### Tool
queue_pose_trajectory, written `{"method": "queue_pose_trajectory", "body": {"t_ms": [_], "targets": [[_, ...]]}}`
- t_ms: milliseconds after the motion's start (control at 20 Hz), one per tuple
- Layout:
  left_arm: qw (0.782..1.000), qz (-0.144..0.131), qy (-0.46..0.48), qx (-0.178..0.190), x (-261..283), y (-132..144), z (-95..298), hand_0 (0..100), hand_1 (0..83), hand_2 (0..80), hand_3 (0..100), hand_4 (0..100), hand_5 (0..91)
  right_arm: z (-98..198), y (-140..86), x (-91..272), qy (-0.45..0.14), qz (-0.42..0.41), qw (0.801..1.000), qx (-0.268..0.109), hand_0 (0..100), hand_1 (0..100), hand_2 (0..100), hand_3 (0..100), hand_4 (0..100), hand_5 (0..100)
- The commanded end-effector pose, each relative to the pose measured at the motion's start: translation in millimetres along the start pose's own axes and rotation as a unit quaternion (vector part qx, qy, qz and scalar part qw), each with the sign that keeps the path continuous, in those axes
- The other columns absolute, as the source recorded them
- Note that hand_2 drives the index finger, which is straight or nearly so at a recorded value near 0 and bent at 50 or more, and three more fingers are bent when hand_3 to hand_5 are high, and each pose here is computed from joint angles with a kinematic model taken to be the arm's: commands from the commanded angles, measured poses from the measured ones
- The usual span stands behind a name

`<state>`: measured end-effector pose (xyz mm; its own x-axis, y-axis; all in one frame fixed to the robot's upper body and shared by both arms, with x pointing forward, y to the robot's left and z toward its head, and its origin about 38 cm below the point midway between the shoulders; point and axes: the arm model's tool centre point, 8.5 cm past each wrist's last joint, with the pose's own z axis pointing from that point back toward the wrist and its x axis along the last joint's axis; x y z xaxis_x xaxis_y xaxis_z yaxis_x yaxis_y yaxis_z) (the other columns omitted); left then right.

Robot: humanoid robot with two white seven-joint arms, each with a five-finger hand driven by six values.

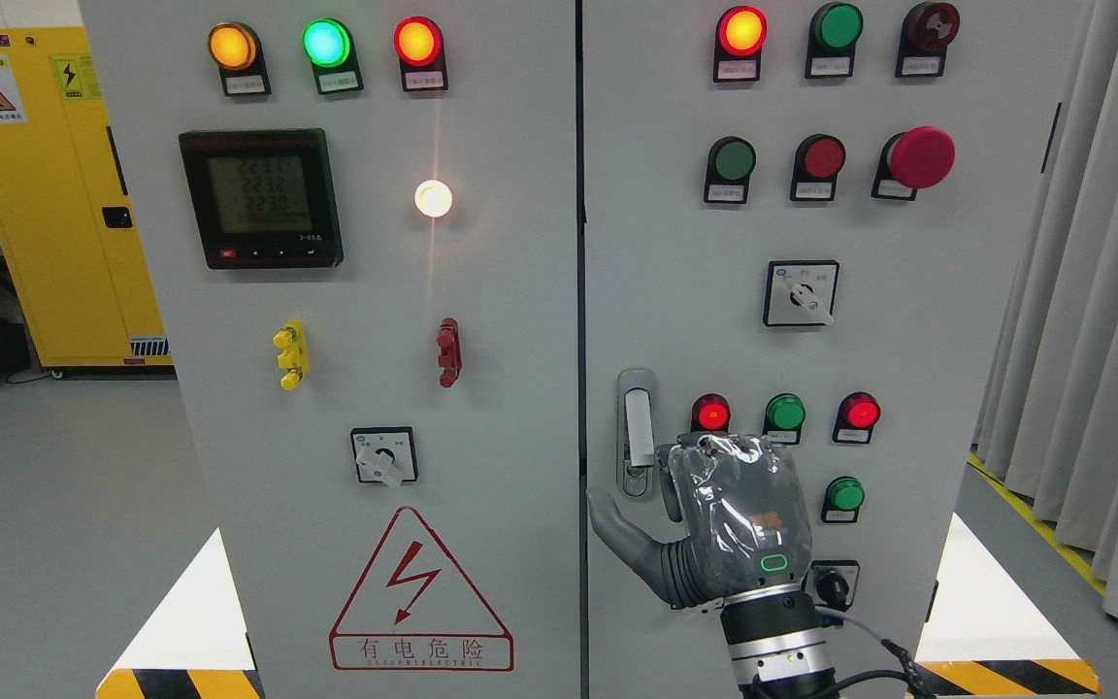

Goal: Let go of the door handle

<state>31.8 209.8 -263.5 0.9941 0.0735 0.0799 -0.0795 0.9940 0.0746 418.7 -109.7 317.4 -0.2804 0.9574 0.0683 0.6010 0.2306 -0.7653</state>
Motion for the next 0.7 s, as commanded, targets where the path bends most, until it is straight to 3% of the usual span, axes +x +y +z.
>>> {"method": "queue_pose_trajectory", "body": {"t_ms": [0,650], "targets": [[1.000,0.001,-0.006,-0.001,4.3,-0.7,-0.3,12,55.6,0.0,0,0,0.0,-6.8,11.3,-9.5,0.011,0.007,1.000,0.013,23,25,100,100,100,100],[1.000,0.001,-0.006,-0.001,4.3,-0.7,-0.3,12,55.6,0.0,0,0,0.0,-10.1,11.7,-10.4,0.019,0.007,1.000,0.013,30,24,100,100,100,100]]}}
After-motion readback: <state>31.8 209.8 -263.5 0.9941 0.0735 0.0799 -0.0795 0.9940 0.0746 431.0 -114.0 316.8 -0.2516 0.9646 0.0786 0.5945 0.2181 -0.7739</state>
